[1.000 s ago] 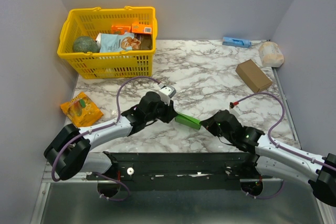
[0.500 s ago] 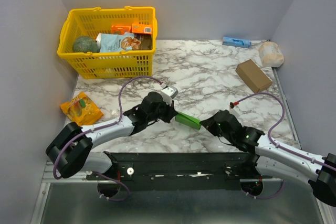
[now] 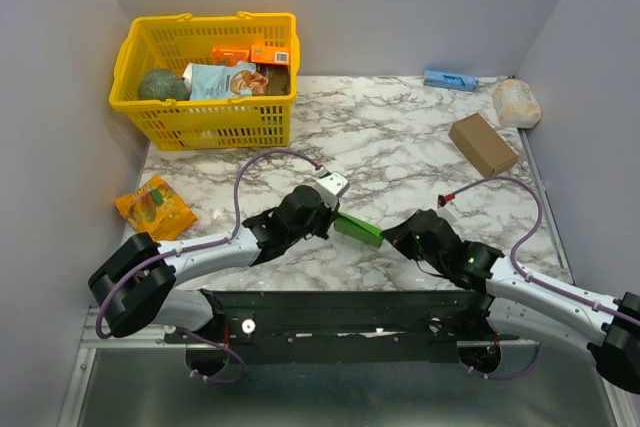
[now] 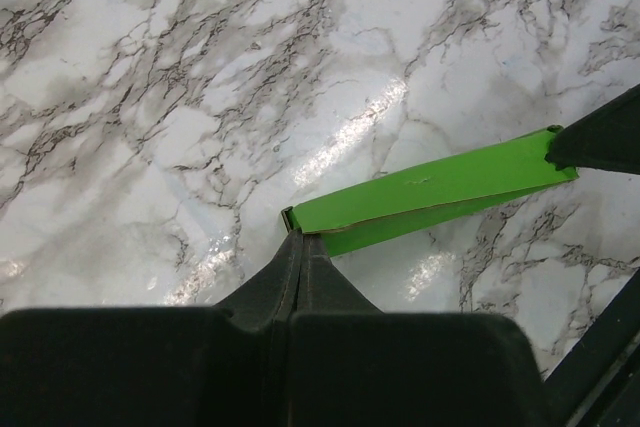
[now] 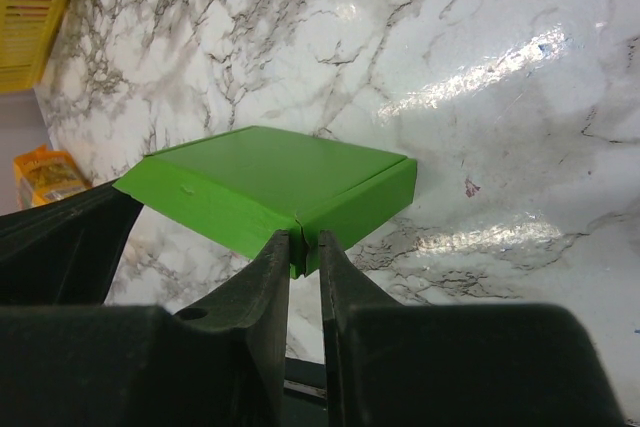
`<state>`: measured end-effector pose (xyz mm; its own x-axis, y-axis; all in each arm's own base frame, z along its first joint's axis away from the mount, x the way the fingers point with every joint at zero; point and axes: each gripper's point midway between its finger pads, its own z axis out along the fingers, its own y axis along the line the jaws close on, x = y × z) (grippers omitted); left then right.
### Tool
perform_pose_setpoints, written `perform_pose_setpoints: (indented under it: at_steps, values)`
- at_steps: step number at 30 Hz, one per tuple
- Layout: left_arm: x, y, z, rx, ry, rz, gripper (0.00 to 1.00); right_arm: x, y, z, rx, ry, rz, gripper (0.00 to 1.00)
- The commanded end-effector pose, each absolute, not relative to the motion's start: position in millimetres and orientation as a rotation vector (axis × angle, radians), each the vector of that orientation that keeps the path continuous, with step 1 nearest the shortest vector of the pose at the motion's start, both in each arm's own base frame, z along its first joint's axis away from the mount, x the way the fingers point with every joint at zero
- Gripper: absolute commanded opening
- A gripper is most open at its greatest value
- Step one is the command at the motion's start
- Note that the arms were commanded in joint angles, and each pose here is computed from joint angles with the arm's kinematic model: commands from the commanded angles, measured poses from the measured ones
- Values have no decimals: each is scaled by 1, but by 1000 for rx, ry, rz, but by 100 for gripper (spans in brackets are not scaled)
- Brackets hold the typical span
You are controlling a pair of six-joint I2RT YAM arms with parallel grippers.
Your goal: Fold the paper box
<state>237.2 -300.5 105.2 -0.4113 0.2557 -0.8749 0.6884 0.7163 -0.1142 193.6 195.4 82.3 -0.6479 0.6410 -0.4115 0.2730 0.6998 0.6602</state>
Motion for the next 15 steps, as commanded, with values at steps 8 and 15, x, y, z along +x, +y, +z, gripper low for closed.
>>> perform_pose_setpoints:
  at_steps: [8, 15]
  values:
    - [224, -294, 56, 752, 2067, -535, 0, 138, 143, 3, 602, 2569, 345, 23]
    - [220, -288, 41, 734, 2115, -519, 0, 138, 143, 4, 602, 2566, 351, 23]
